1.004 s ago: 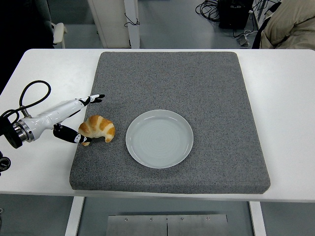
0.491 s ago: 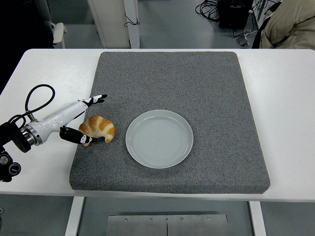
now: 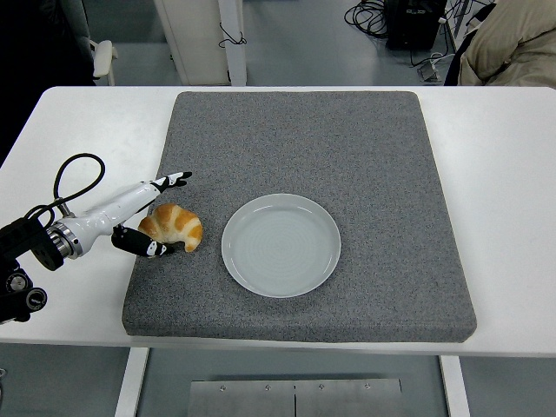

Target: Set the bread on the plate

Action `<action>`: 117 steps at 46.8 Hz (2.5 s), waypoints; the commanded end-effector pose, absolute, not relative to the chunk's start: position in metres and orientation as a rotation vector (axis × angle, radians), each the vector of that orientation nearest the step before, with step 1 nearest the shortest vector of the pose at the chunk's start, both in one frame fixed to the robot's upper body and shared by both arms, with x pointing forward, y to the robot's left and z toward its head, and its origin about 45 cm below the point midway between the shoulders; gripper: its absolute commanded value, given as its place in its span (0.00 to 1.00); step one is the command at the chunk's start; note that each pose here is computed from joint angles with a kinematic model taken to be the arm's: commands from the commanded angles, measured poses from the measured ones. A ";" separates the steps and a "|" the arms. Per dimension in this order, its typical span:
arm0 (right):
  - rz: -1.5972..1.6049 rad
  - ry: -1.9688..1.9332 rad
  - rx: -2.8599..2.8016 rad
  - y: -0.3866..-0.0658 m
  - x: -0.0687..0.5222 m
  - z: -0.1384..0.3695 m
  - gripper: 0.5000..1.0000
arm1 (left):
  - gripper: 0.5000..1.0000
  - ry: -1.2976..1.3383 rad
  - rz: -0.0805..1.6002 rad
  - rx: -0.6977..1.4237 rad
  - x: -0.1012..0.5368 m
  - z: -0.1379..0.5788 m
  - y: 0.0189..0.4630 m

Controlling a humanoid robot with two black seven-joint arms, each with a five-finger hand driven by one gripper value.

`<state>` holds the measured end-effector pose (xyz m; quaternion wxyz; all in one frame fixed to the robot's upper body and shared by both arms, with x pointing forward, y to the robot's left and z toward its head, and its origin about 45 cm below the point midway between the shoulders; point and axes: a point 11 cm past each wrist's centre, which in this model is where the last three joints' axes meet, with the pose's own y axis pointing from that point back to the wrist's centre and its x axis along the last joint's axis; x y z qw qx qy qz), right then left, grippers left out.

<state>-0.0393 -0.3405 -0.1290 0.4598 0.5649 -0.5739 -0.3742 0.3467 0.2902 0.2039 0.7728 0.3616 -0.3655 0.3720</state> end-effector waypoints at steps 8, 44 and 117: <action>-0.921 -1.413 1.391 -0.340 -0.039 -0.129 1.00 | 0.42 -0.796 0.800 0.770 0.347 0.205 0.288; -0.922 -1.412 1.390 -0.340 -0.040 -0.129 1.00 | 0.07 -0.873 0.853 0.694 0.380 0.257 0.279; -0.921 -1.413 1.391 -0.340 -0.039 -0.129 1.00 | 0.11 -1.062 0.635 0.353 0.412 0.397 0.138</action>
